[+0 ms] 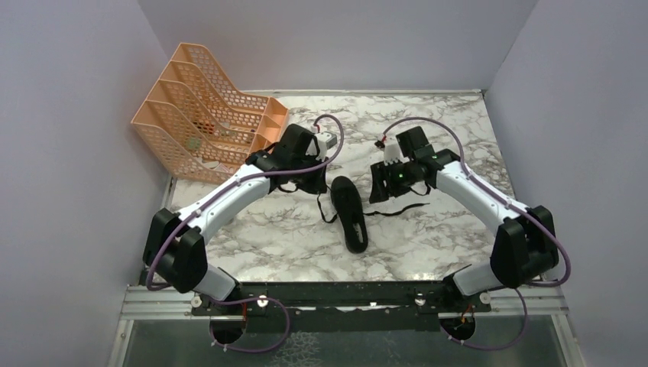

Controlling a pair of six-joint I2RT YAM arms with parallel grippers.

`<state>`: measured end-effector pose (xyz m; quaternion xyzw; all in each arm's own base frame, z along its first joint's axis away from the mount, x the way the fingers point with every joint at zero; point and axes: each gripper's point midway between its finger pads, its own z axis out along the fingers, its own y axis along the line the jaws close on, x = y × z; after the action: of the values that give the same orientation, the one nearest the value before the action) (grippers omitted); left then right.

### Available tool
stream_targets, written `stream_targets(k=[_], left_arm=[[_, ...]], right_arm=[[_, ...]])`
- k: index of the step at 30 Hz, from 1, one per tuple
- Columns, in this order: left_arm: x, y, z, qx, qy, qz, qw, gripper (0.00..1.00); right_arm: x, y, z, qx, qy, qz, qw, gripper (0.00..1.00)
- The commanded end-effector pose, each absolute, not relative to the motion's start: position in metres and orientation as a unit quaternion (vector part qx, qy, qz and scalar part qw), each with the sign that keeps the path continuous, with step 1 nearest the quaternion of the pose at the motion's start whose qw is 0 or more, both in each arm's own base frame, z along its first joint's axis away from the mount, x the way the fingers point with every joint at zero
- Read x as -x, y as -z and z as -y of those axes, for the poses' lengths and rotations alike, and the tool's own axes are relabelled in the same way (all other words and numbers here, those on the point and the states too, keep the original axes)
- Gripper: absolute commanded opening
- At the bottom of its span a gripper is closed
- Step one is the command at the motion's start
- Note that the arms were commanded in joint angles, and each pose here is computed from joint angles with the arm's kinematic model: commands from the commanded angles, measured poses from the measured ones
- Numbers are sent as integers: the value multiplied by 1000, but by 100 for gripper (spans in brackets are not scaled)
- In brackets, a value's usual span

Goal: Tie the shoes

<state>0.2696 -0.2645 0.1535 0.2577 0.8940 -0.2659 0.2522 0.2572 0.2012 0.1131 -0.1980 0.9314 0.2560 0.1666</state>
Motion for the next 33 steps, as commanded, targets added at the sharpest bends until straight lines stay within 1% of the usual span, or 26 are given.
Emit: stream_targets(k=[1,3,5,7,9,10,11,13,14,16,19,22,24,25,28,29,31,33], left_arm=[[-282,-192,266,-242,308,-862,322,0],[-289,-194,254,-229,307,-863,328,0],[-292,-195,250,-229,312,-862,327,0],[-293,-197,253,-231,322,-860,321,0],[-293,-199,257,-231,331,-858,317,0],[-292,-200,259,-232,336,-856,316,0],[-292,-202,260,-234,339,-854,317,0],[-290,-203,260,-237,343,-852,317,1],[-288,-202,260,-236,344,-853,314,1],[-284,-201,260,-234,350,-853,308,1],[-278,-204,259,-218,359,-855,304,1],[-272,-209,256,-207,361,-855,309,2],[-269,-210,254,-205,361,-855,311,2],[-268,-211,253,-204,362,-855,311,2],[-265,-212,253,-192,367,-857,307,2],[-265,-211,253,-187,368,-859,304,2],[-263,-210,254,-180,371,-861,297,3],[-263,-210,253,-174,371,-863,297,2]], right_arm=[[-281,-137,-196,346,-225,-853,319,58],[-261,-134,-203,444,-250,-780,364,60],[-254,-129,-201,485,-244,-752,375,62],[-252,-120,-199,526,-234,-735,357,62],[-246,-94,-194,555,-231,-731,323,60],[-243,-82,-191,560,-228,-734,309,59],[-242,-77,-191,562,-226,-731,316,59],[-249,-85,-201,542,-240,-720,360,62],[-249,-90,-207,532,-254,-719,367,62],[-242,-86,-221,526,-280,-723,349,62],[-240,-66,-225,517,-249,-750,328,61],[-242,-67,-230,499,-252,-754,345,63],[-249,-75,-239,466,-265,-768,351,65],[-260,-80,-240,416,-262,-799,346,66],[-273,-88,-244,269,-283,-875,285,66],[-269,-86,-244,214,-300,-896,249,65],[-261,-83,-249,167,-326,-908,204,64],[-259,-80,-255,146,-345,-907,191,61]])
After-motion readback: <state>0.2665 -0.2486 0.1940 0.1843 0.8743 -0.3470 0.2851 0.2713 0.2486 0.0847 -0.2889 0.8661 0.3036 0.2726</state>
